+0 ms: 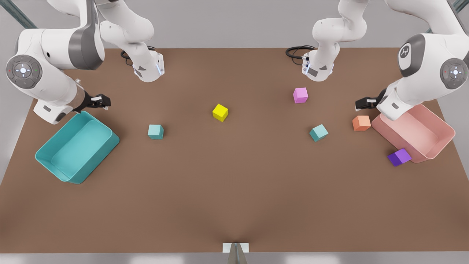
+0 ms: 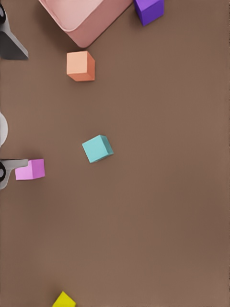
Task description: Stack the two blue cubes on top of each other
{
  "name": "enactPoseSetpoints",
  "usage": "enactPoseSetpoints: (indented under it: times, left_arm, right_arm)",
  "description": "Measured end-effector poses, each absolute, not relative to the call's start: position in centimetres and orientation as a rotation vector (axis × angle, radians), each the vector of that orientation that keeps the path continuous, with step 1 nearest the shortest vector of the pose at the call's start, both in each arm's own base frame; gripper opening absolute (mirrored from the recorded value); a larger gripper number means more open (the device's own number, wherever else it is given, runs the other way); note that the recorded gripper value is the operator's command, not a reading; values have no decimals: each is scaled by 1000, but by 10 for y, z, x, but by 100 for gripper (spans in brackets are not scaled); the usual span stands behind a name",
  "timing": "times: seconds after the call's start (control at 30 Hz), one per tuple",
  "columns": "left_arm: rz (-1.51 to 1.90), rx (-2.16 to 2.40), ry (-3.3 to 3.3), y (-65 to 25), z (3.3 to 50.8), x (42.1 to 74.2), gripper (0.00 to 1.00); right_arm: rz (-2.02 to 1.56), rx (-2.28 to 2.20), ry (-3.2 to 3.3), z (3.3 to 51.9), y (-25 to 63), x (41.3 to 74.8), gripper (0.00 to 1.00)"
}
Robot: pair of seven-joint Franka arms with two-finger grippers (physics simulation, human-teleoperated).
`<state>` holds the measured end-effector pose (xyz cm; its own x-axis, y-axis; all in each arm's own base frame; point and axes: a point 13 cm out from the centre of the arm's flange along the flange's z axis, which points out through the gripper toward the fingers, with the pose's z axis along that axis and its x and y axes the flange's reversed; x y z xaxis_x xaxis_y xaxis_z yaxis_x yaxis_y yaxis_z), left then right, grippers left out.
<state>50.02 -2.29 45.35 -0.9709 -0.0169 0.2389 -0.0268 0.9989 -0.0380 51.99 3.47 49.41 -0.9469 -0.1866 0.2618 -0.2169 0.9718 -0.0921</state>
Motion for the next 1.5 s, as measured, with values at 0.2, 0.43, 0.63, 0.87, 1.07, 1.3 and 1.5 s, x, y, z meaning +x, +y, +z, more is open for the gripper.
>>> enactPoseSetpoints:
  times: [0.2,0.43,0.63,0.87,1.07,1.3,1.5]
  left_arm:
    - [63,27,-2925,-30,454,506,100]
    - [63,16,-2934,-38,454,509,100]
    - [61,3,-2936,-45,454,509,100]
    - [57,-14,-2931,-52,451,509,100]
    - [54,-30,-2931,-59,451,509,100]
    - [51,-47,-2928,-65,450,508,100]
    - [50,-58,-2926,-70,449,508,100]
  right_arm:
    - [187,365,-2678,400,49,468,100]
    - [206,518,-2686,232,102,426,100]
    - [146,397,-2845,184,90,437,100]
    - [74,53,-2902,146,28,444,100]
    - [46,51,-2913,135,65,441,100]
    - [7,-49,-2900,127,72,432,100]
    - [-32,-97,-2869,102,101,422,100]
